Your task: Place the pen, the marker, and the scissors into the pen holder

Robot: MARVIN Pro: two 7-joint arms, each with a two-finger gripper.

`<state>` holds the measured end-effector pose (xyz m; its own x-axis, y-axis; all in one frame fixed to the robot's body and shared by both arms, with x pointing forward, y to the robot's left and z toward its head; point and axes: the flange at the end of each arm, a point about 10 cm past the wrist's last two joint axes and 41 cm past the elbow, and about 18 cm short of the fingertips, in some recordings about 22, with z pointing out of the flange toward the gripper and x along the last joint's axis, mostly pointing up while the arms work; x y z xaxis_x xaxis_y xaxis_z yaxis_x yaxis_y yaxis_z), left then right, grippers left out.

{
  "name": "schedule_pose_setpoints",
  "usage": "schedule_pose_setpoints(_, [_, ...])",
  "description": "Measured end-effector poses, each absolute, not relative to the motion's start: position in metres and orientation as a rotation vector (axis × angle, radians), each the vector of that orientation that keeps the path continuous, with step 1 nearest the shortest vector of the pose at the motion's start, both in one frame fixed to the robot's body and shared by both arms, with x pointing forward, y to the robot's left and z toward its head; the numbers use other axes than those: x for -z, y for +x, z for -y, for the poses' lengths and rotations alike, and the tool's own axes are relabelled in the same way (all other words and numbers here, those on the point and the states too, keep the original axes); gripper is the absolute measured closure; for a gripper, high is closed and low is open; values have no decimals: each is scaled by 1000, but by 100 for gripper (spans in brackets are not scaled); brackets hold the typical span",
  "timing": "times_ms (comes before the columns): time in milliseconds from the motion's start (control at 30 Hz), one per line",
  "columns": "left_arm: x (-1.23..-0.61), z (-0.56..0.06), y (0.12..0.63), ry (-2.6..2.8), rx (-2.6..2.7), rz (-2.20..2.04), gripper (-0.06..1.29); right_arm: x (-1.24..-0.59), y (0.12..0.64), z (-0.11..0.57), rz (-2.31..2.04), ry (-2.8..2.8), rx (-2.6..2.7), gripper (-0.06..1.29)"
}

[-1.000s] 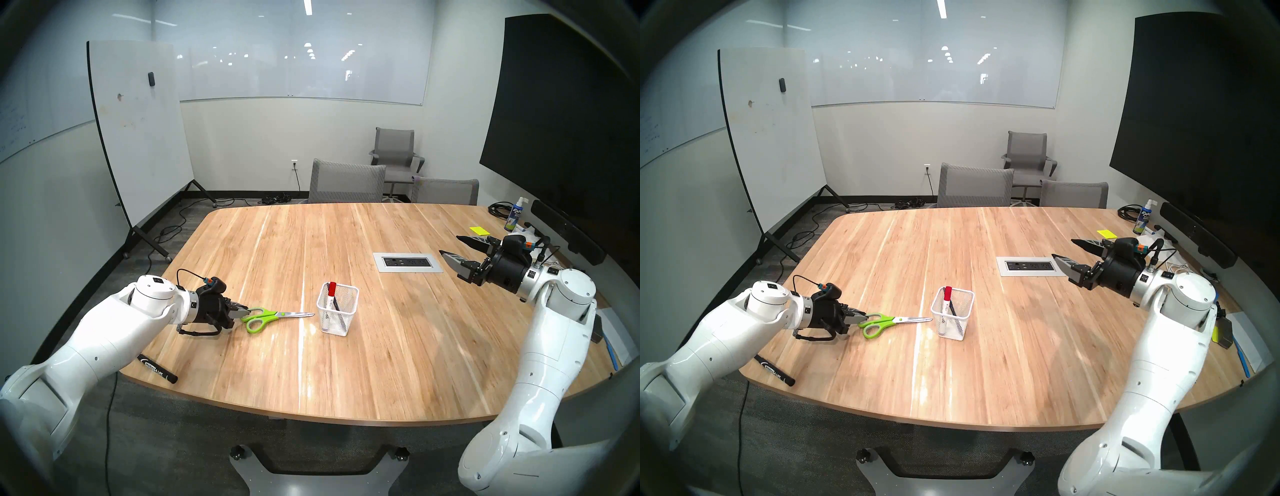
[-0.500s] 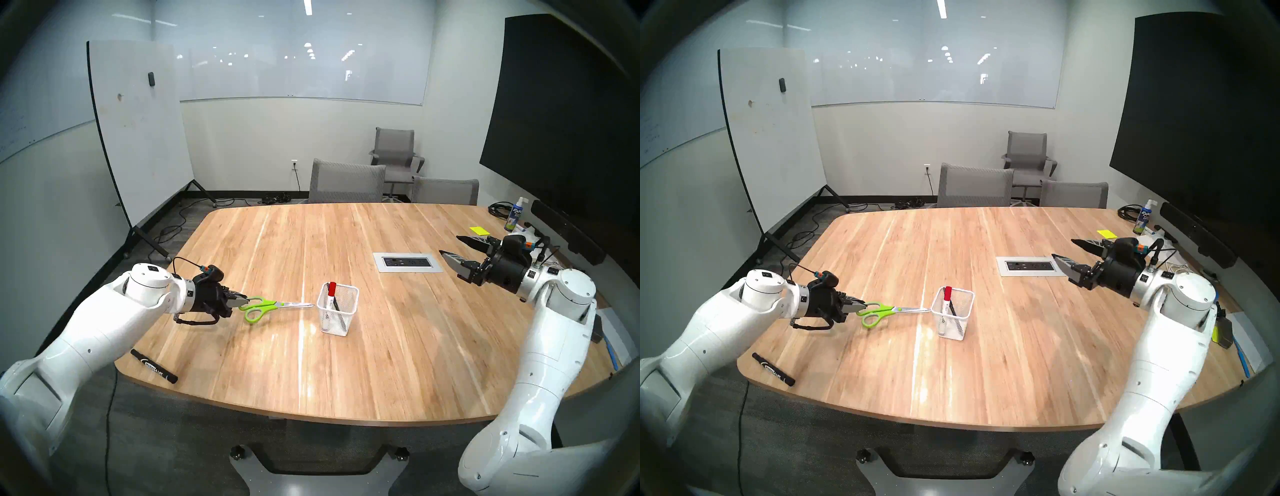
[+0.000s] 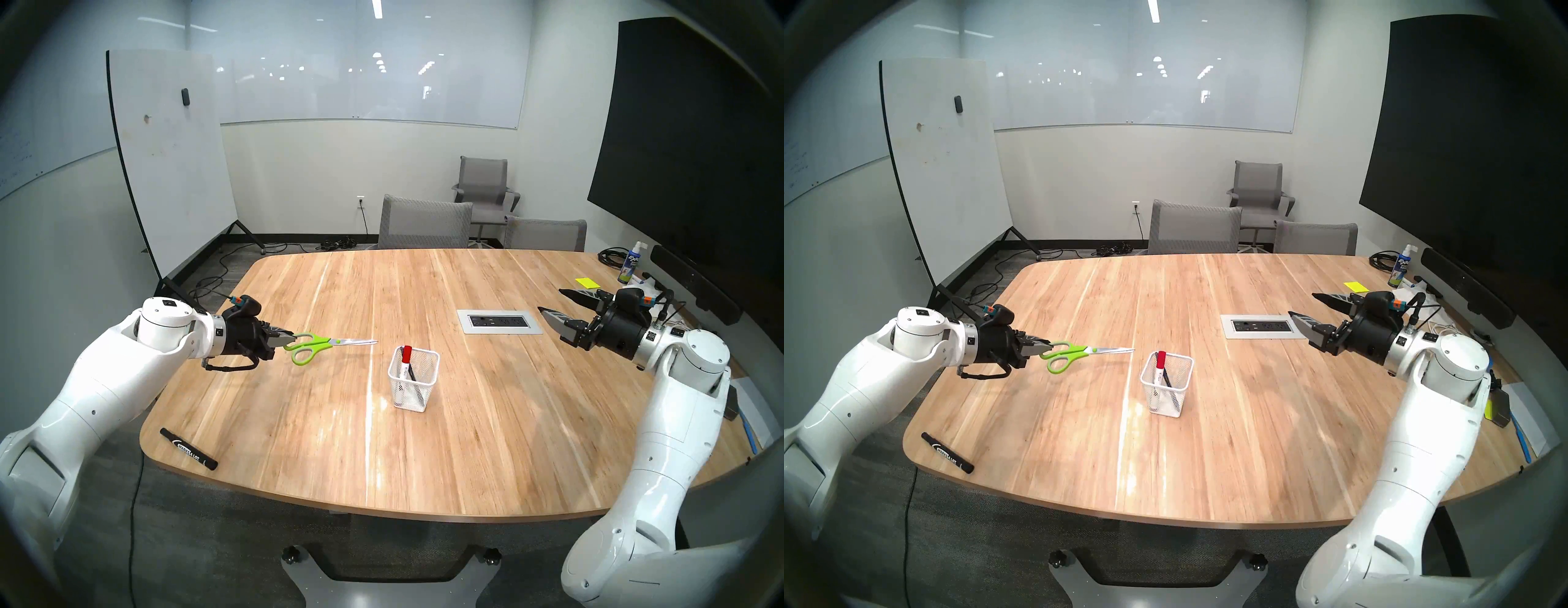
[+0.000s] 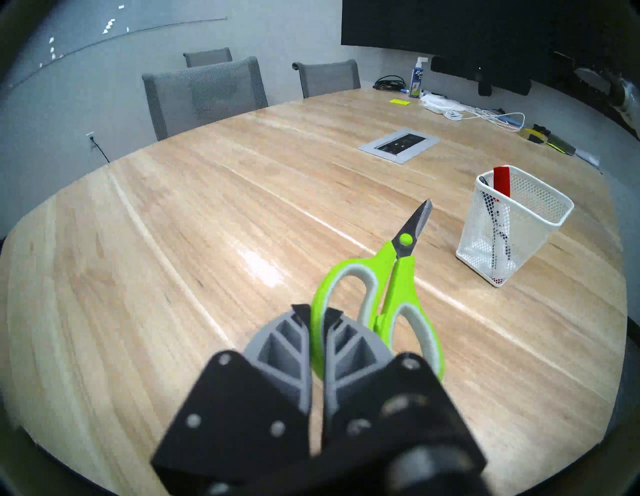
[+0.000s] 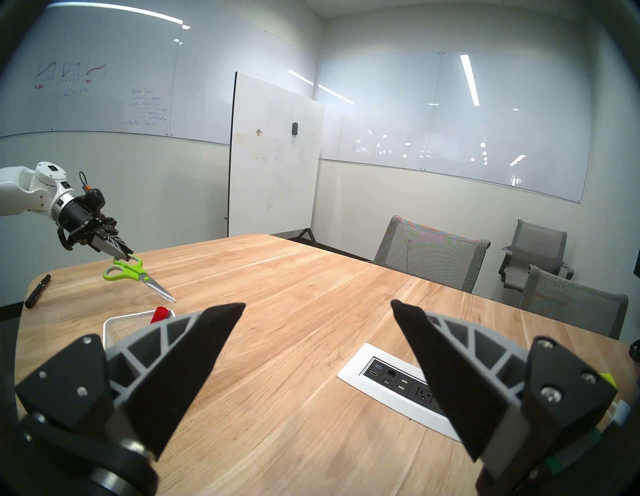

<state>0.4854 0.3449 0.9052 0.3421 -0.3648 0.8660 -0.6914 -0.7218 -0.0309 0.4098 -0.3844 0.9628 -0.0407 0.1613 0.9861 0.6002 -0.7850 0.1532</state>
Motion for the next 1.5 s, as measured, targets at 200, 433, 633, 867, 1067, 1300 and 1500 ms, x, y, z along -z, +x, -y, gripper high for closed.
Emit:
schedule_pose_setpoints(200, [-939, -351, 492, 2250, -1411, 953, 119, -963, 410, 384, 806, -1916, 1890, 1])
schedule_pose_setpoints(433, [-979, -354, 497, 2213, -1487, 978, 119, -963, 410, 384, 806, -1916, 1890, 1])
schedule_pose_setpoints(633, [-1018, -351, 498, 2171, -1542, 1022, 119, -963, 410, 384, 806, -1916, 1890, 1])
schedule_pose_setpoints(867, [-1052, -344, 493, 2152, -1554, 1121, 119, -963, 410, 384, 806, -1916, 1890, 1])
schedule_pose_setpoints(1067, [-1077, -337, 488, 2145, -1546, 1206, 119, -963, 410, 384, 806, -1916, 1890, 1])
schedule_pose_setpoints(1300, [-1101, -321, 482, 2128, -1531, 1318, 119, -963, 410, 384, 806, -1916, 1890, 1])
schedule_pose_setpoints(1500, [-1111, -303, 477, 2118, -1483, 1435, 119, -963, 410, 384, 806, -1916, 1890, 1])
